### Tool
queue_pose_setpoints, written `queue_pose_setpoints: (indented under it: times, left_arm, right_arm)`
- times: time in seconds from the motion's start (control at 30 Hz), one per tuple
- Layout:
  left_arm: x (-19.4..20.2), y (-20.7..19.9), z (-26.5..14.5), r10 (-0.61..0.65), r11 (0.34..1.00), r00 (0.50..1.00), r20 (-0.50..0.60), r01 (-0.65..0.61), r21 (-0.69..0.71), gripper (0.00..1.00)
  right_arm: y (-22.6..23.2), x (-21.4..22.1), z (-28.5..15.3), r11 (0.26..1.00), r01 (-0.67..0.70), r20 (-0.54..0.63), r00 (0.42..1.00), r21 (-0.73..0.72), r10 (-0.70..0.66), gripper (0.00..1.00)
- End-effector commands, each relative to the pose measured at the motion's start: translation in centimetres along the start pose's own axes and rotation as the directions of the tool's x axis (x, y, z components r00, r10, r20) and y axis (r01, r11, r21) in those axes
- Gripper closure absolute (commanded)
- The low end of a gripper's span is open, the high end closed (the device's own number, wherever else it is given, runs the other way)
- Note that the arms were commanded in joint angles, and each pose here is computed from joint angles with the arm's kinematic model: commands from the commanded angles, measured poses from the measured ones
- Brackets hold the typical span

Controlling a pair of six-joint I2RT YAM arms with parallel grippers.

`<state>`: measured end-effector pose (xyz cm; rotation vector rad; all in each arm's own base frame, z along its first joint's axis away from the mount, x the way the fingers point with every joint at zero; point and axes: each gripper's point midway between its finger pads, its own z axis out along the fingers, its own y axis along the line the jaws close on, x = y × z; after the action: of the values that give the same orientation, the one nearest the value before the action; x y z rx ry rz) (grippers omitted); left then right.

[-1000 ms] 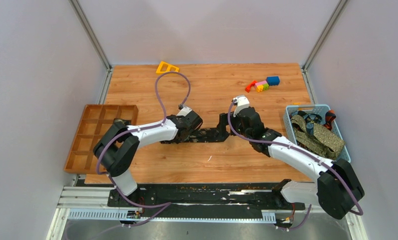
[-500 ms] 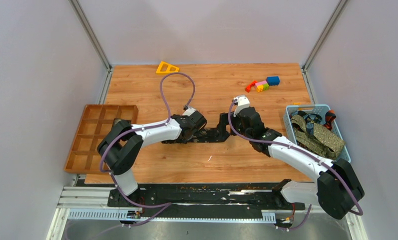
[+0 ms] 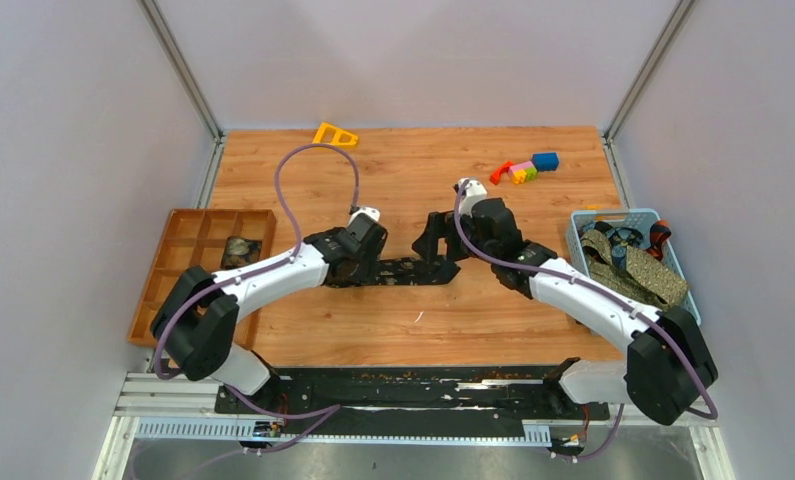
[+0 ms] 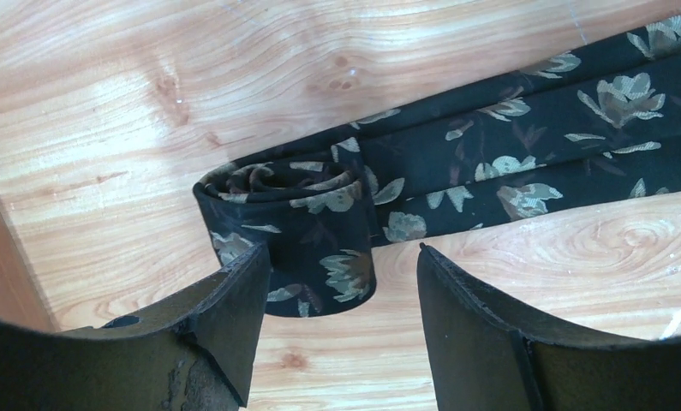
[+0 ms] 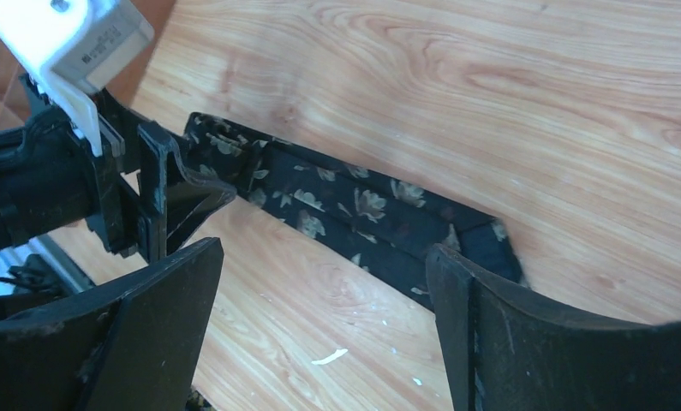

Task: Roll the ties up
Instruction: Roll the tie at the center of the board.

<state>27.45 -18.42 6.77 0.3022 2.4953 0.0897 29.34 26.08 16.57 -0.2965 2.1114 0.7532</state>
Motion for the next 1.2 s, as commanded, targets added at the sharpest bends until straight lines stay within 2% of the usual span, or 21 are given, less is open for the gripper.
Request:
queue_pose_setpoints:
  times: [0.0, 0.3, 0.47, 0.6, 0.73, 0.8, 0.97, 1.03, 1.17]
  left_arm:
    - [-1.5, 0.1, -0.8, -0.116, 0.986, 0.992, 0.045, 0.11, 0.125, 0.29]
    - [-2.2, 3.1, -3.2, -0.242, 0.954, 0.965, 0.099, 0.219, 0.203, 0.27]
    - [-1.8, 6.6, -3.7, -0.332, 0.936, 0.933, 0.139, 0.306, 0.176, 0.27]
    - [-1.0, 8.9, -3.5, -0.408, 0.909, 0.9, 0.152, 0.386, 0.159, 0.27]
    - [-0.3, 10.5, -3.2, -0.483, 0.874, 0.859, 0.168, 0.459, 0.163, 0.27]
    - [0.3, 10.9, -2.9, -0.498, 0.865, 0.851, 0.167, 0.475, 0.161, 0.27]
    - [0.6, 11.2, -2.4, -0.53, 0.845, 0.83, 0.171, 0.5, 0.192, 0.24]
    - [0.6, 11.2, -2.3, -0.54, 0.838, 0.823, 0.177, 0.505, 0.206, 0.23]
    - [0.7, 11.5, -2.2, -0.551, 0.832, 0.81, 0.2, 0.515, 0.206, 0.14]
  right_arm:
    - [3.1, -1.5, 1.0, 0.989, -0.072, -0.015, 0.997, -0.13, 0.07, 0.11]
    - [6.3, 0.5, 4.2, 0.959, -0.133, -0.166, 0.982, -0.249, 0.093, 0.17]
    - [8.6, 0.9, 6.1, 0.943, -0.159, -0.226, 0.97, -0.294, 0.093, 0.23]
    - [10.7, 1.6, 7.7, 0.929, -0.179, -0.28, 0.956, -0.325, 0.086, 0.34]
    - [12.8, 2.5, 9.3, 0.914, -0.195, -0.335, 0.94, -0.355, 0.07, 0.49]
    - [13.6, 2.7, 9.9, 0.91, -0.201, -0.354, 0.933, -0.362, 0.065, 0.58]
    - [14.7, 4.0, 11.7, 0.911, -0.211, -0.404, 0.913, -0.355, 0.054, 0.72]
    - [14.7, 4.4, 12.1, 0.914, -0.215, -0.419, 0.906, -0.344, 0.056, 0.75]
    - [14.8, 5.1, 12.7, 0.917, -0.217, -0.432, 0.9, -0.334, 0.056, 0.78]
